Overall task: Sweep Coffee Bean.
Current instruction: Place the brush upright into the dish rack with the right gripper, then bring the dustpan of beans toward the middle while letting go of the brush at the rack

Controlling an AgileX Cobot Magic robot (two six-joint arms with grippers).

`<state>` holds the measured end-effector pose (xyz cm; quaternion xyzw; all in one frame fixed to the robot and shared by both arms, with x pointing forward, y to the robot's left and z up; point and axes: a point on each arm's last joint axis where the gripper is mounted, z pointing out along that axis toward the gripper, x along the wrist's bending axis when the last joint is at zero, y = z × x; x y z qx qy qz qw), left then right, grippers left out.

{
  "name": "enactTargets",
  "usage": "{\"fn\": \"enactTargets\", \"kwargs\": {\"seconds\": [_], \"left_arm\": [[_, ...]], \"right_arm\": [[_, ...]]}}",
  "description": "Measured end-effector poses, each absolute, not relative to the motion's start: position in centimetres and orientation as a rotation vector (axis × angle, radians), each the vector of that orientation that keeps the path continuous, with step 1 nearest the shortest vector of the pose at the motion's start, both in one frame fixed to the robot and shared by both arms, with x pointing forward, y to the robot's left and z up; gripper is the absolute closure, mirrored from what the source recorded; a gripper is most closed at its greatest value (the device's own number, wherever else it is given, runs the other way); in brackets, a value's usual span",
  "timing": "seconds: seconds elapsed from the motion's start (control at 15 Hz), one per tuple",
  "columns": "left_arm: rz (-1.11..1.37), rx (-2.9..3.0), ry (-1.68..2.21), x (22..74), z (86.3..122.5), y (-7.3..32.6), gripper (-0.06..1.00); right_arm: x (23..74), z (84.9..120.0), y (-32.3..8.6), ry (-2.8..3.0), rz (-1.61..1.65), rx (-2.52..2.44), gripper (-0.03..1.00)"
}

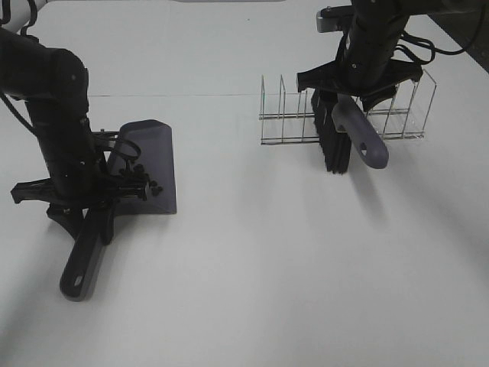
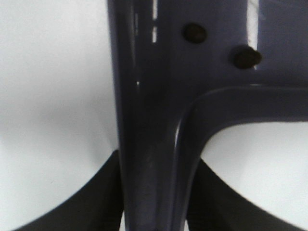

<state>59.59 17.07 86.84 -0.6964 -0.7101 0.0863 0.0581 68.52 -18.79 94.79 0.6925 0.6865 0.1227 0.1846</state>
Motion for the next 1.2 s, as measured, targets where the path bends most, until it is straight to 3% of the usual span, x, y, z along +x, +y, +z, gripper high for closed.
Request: {"fn": "enactTargets", "kwargs": {"seconds": [0.27, 0.67, 1.0, 1.2], "left_arm": [[0.248, -2.124, -2.168, 59.7, 87.0, 17.0, 0.62], [0.192, -2.213, -2.274, 60.2, 90.3, 16.7, 0.62], [0.278, -2.304, -2.368, 60.7, 90.4, 15.3, 0.62], [0.268, -2.345, -2.333, 60.4, 89.5, 13.7, 0.62]], "right_arm": [[68.3, 96.4, -18.8, 1.928, 0.387, 1.931, 0.36], [66.5, 103.9, -19.4, 1.856, 0.544, 1.852, 0.36], [63.1, 109.7, -20.6, 1.854, 0.533, 1.802, 0.36], [61.7, 111.5, -21.1, 1.854, 0.512, 1.803, 0.36]]}}
